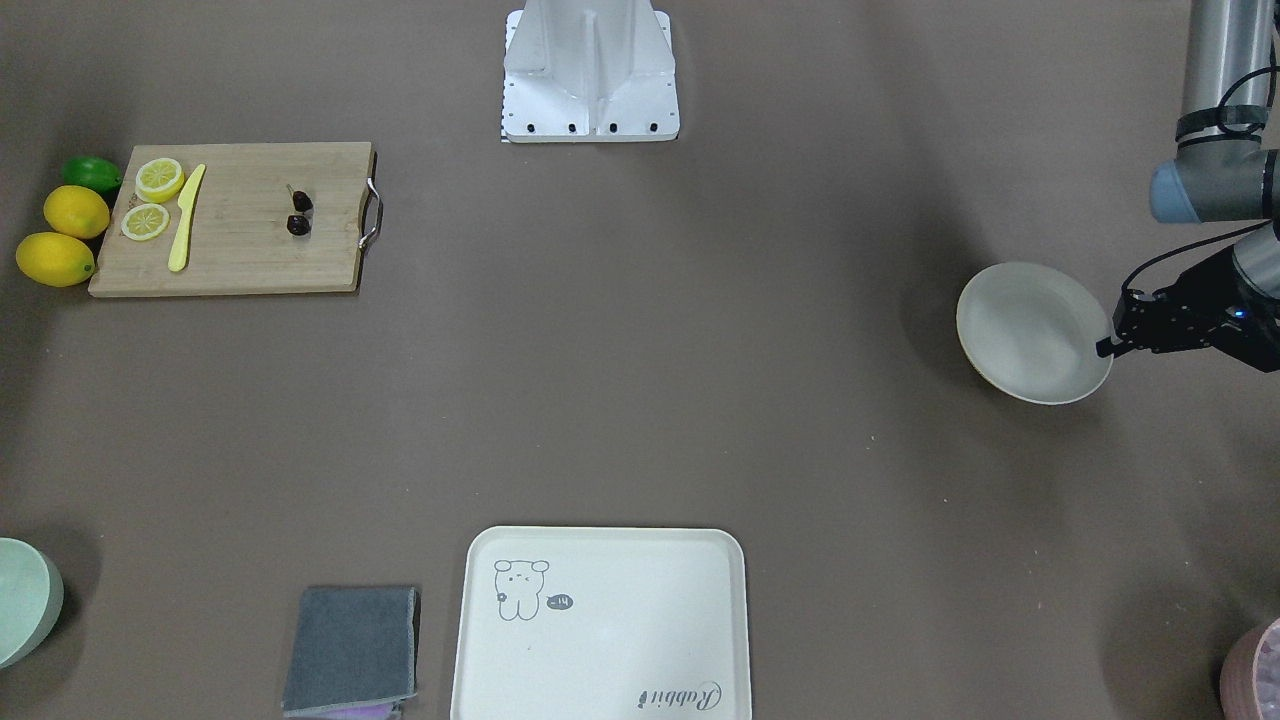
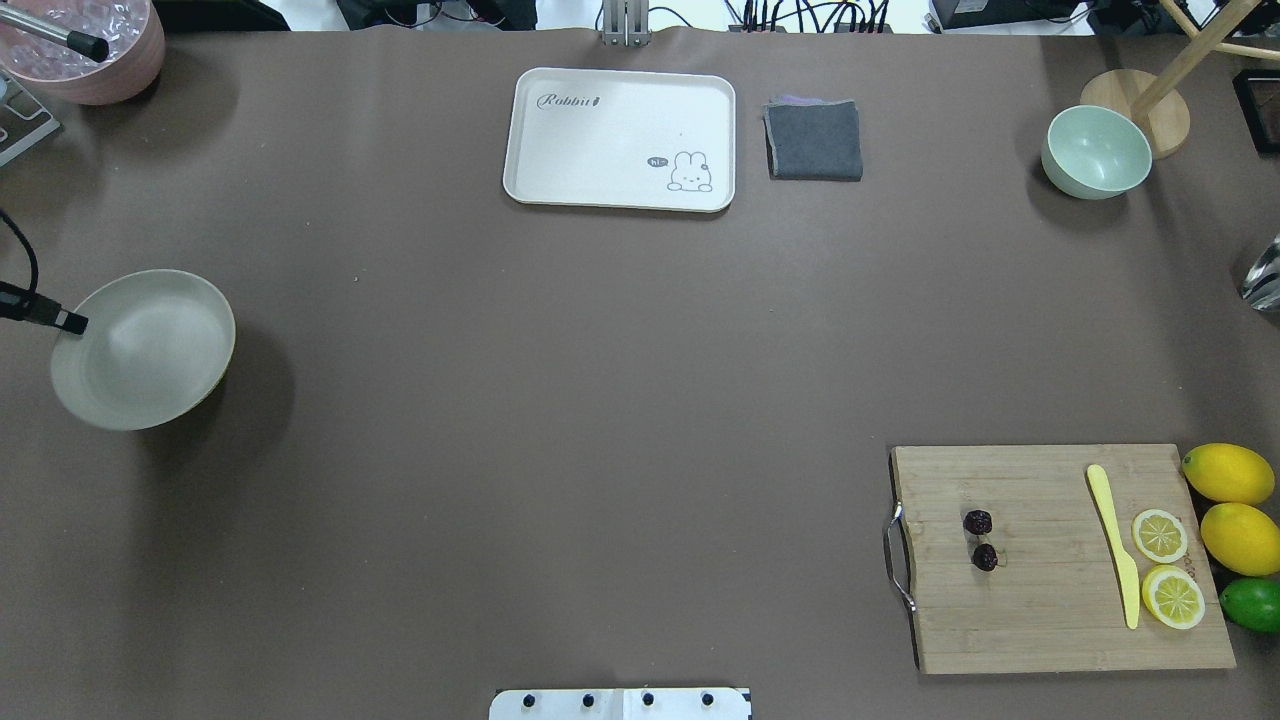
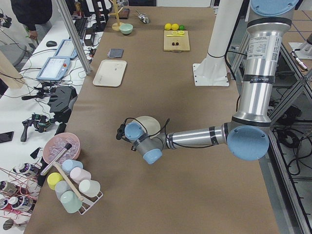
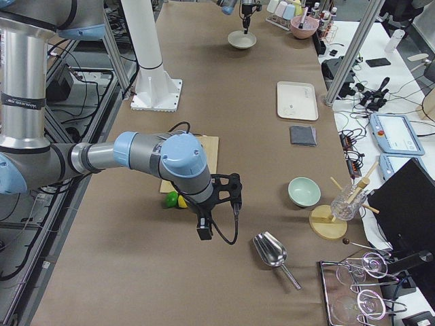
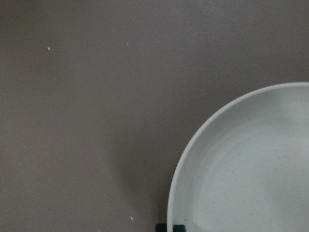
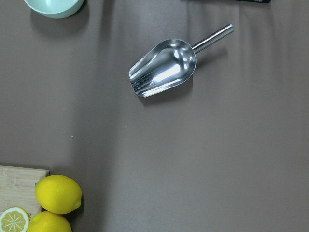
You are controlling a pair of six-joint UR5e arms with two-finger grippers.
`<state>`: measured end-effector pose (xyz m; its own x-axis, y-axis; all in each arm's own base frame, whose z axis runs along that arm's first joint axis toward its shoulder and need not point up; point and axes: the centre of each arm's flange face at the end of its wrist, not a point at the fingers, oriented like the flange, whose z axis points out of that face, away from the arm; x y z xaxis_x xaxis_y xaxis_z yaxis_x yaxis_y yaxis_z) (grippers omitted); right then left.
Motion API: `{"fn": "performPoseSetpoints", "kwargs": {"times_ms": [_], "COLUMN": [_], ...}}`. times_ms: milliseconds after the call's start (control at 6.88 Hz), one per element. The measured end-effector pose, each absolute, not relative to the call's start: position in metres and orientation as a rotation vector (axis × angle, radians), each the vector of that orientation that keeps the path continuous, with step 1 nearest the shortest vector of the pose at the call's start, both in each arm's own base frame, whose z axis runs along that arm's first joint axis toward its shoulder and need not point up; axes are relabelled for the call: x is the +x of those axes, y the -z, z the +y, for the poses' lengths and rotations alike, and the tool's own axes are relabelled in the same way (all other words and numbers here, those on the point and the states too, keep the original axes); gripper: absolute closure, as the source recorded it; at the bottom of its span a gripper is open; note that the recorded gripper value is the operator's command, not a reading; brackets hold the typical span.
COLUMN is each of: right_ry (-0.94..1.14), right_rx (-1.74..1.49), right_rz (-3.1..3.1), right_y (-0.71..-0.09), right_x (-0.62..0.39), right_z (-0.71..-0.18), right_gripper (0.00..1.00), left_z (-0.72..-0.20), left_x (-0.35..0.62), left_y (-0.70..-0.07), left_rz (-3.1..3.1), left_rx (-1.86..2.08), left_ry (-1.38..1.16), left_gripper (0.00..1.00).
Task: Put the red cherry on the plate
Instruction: 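Grip the white plate's rim with the left gripper and lift it, then carry the plate with the left gripper to the table center and lower it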
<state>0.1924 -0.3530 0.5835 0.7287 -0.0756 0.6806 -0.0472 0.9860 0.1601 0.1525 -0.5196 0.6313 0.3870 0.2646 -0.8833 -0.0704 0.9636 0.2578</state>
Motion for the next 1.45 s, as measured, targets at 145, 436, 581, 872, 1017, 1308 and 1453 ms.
{"fn": "performPoseSetpoints", "kwargs": {"times_ms": [145, 436, 581, 872, 1017, 1308, 1453], "right_ry": [0.014, 0.006, -0.001, -0.011, -0.012, -0.019, -0.026], "right_rx": [0.173, 0.175, 0.175, 0.175, 0.176, 0.177, 0.178], "right_rz": [-0.755, -0.754, -0.755, -0.755, -0.755, -0.755, -0.756], "right_y": [-0.583, -0.583, -0.584, -0.585, -0.586, -0.585, -0.586], "right_x": [0.193, 0.196, 0.198, 0.201, 0.202, 0.203, 0.205], "right_z": [-0.353, -0.351, -0.349, -0.344, -0.342, -0.339, -0.337], "right_gripper": [0.0, 0.0, 0.0, 0.0, 0.0, 0.0, 0.0], "left_z": [-0.542, -0.59, -0.602, -0.575, -0.551, -0.498, -0.468], "left_x": [0.148, 0.154, 0.165, 0.24, 0.296, 0.4, 0.444], "left_y": [-0.58, -0.444, -0.369, -0.271, -0.244, -0.218, -0.211], "left_rz": [1.21, 1.239, 1.23, 1.172, 1.134, 1.072, 1.05], "left_rx": [0.141, 0.08, 0.069, 0.074, 0.09, 0.117, 0.129], "left_ry": [-0.19, -0.15, -0.123, -0.08, -0.067, -0.052, -0.052], "left_gripper": [1.0, 1.0, 1.0, 1.0, 1.0, 1.0, 1.0]}}
